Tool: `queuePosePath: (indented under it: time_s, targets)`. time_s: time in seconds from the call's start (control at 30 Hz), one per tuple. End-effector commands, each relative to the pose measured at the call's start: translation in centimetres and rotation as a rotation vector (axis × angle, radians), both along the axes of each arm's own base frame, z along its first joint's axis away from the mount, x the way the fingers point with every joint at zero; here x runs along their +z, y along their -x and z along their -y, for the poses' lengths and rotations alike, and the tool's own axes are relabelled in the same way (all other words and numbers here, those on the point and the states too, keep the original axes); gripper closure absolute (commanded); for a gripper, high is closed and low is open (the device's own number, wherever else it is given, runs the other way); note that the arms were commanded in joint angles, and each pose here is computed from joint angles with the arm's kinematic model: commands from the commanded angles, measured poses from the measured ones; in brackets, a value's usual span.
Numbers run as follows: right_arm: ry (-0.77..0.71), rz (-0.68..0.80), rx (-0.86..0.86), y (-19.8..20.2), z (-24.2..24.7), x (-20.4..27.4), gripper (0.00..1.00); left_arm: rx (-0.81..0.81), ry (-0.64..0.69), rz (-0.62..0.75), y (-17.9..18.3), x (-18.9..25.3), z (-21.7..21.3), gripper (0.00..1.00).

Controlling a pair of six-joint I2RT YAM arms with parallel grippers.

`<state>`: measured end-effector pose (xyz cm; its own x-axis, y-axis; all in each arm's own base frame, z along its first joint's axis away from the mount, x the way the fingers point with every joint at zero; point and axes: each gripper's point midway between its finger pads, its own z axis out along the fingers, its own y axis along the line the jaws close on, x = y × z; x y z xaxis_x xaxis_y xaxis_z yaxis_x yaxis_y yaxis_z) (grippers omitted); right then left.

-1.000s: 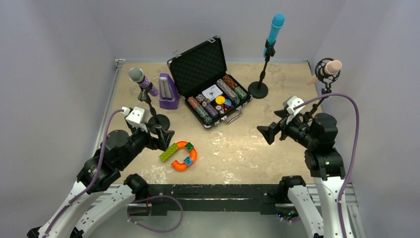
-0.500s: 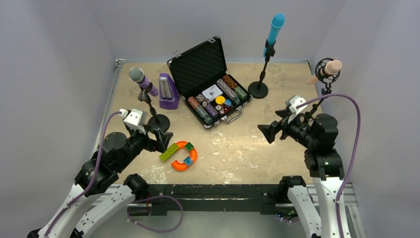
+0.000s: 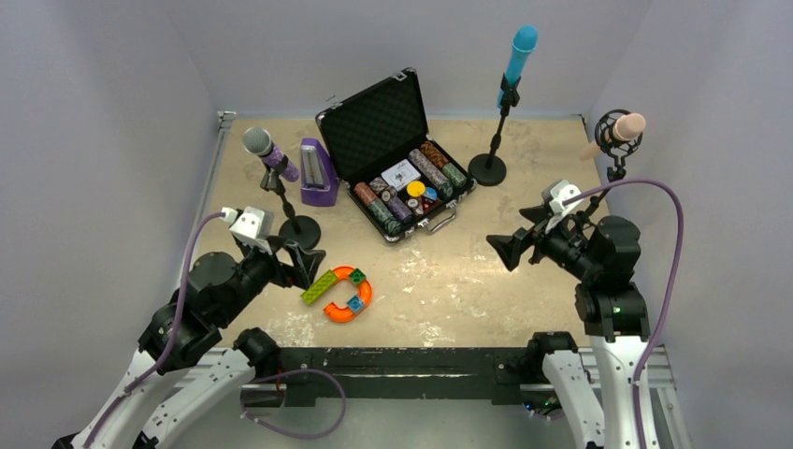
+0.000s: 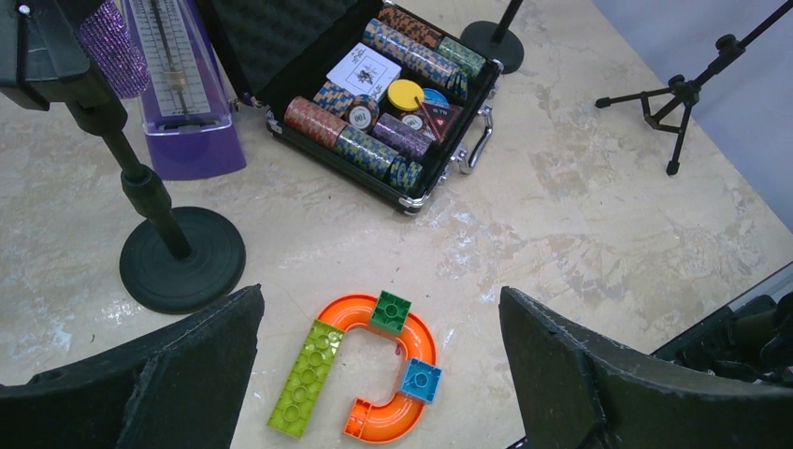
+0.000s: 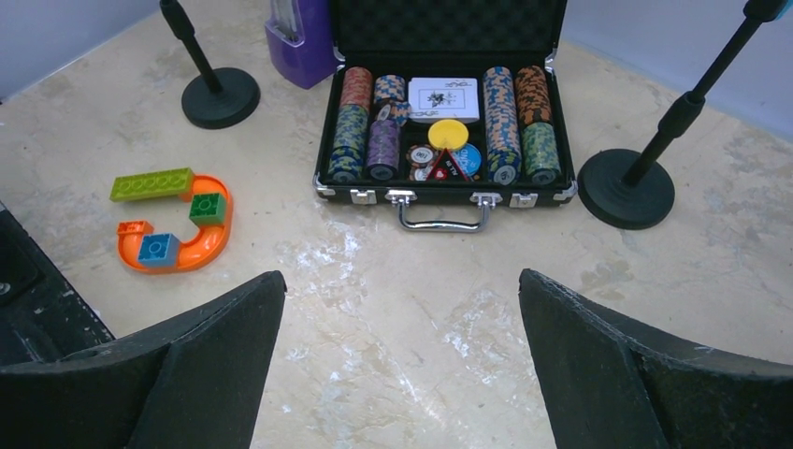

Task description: Attach the microphones to the stand

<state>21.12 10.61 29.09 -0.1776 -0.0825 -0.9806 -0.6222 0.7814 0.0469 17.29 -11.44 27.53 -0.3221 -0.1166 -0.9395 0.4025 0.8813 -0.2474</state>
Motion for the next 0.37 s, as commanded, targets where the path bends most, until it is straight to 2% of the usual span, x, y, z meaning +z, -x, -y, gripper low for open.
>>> queuePosePath:
  time_s: [0.0,0.33]
  targets:
    - [-0.023,0.034,-0.015,0.0,0.35,0.85,0.01,-0.003,0.037,0.025,0.18,1.21,0.04,0.0]
    - [-0.055,0.066,0.006,0.38,0.26,1.78,0.01,-0.014,0.043,0.016,0.39,1.04,0.19,0.0]
